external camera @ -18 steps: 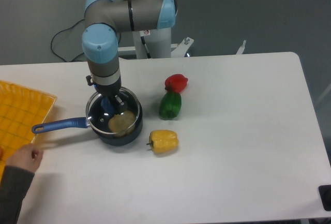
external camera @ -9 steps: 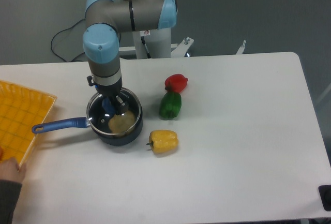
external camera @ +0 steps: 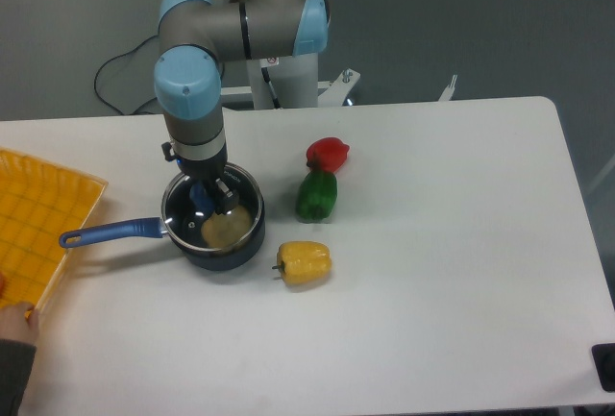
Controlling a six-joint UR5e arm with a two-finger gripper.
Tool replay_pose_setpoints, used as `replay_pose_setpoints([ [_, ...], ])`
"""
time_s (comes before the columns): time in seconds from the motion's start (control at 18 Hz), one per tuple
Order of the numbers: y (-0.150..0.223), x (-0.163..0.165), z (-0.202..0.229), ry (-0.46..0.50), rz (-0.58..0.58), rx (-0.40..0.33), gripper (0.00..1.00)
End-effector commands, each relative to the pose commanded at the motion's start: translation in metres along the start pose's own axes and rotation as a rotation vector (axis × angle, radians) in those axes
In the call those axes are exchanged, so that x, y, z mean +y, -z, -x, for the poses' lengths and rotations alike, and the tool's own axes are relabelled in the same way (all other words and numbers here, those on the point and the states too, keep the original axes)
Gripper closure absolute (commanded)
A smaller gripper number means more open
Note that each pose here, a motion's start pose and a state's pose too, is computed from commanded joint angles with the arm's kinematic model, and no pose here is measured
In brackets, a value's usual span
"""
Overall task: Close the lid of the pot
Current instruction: 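Hold the lid on the saucepan and open the gripper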
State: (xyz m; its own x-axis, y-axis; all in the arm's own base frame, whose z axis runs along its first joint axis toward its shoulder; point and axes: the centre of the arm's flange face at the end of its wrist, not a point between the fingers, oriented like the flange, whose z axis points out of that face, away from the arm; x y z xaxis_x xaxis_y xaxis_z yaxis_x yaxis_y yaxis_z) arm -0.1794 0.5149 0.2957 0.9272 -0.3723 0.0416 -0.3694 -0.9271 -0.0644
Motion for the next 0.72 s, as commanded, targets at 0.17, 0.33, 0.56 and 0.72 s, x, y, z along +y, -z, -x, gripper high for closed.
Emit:
replay_pose_setpoints([
  [0.17,-0.0002,-0.0003,0.0008,0.000,-0.001,-0.005,0.58],
  [0.33,-0.0002,-0.0003,0.0008,0.000,-0.001,-0.005,0.58],
  [0.56,-0.0026,-0.0005,0.0014,0.000,0.001,-0.001,0.54],
  [0.72,-0.0026,-0.0005,0.0014,0.000,0.001,-0.001,0.41],
])
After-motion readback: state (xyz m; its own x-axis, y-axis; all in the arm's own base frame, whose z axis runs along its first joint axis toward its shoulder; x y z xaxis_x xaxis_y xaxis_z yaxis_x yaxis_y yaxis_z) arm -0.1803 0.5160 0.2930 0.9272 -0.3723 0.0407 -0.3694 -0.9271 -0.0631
